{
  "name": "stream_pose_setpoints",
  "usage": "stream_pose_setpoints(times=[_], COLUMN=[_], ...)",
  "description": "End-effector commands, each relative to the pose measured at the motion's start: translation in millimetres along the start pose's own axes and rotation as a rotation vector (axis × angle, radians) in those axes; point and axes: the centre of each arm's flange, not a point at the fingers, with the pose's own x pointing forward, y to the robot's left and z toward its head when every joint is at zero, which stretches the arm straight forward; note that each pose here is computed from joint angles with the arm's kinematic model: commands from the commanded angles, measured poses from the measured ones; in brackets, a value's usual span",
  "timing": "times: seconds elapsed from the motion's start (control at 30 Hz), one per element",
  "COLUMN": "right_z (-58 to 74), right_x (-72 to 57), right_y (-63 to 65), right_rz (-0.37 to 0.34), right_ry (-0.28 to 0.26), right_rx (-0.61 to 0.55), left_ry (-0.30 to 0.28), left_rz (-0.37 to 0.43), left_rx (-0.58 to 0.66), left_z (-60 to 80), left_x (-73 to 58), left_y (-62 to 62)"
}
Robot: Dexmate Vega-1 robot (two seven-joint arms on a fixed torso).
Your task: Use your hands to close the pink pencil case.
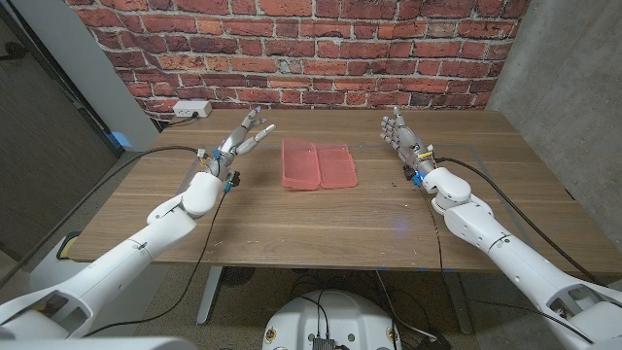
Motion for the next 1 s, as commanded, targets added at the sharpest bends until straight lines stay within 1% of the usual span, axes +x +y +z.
stream_pose_setpoints(times=[0.03,0.27,0.4,0.57,0.63,0.7,0.8,1.0], right_z=[0.0,0.1,0.2,-0.3,-0.3,-0.3,-0.2,2.9], right_x=[-0.4,-1.5,-1.9,-2.7,-2.8,-2.8,-1.8,-0.6], right_y=[3.0,2.7,2.2,1.0,0.5,0.1,-0.6,-3.6], right_rz=[-0.006,-0.011,-0.013,-0.019,-0.017,-0.017,-0.012,-0.018], right_ry=[0.001,0.000,-0.004,-0.002,-0.003,-0.004,-0.001,-0.013], right_rx=[0.002,0.004,0.006,0.010,0.008,0.008,0.006,0.020], left_ry=[-0.081,-0.111,-0.122,-0.130,-0.120,-0.105,-0.111,-0.117], left_rz=[-0.125,-0.170,-0.176,-0.187,-0.200,-0.220,-0.265,-0.323], left_rx=[0.180,0.223,0.249,0.272,0.265,0.229,0.241,0.264], left_z=[5.4,5.7,5.3,5.5,3.9,0.1,-1.5,-2.9], left_x=[-0.8,-0.9,-1.2,-3.4,-4.2,-4.4,-3.1,-0.3], left_y=[1.1,-1.5,-2.4,-2.7,-3.3,-6.0,-10.9,-22.7])
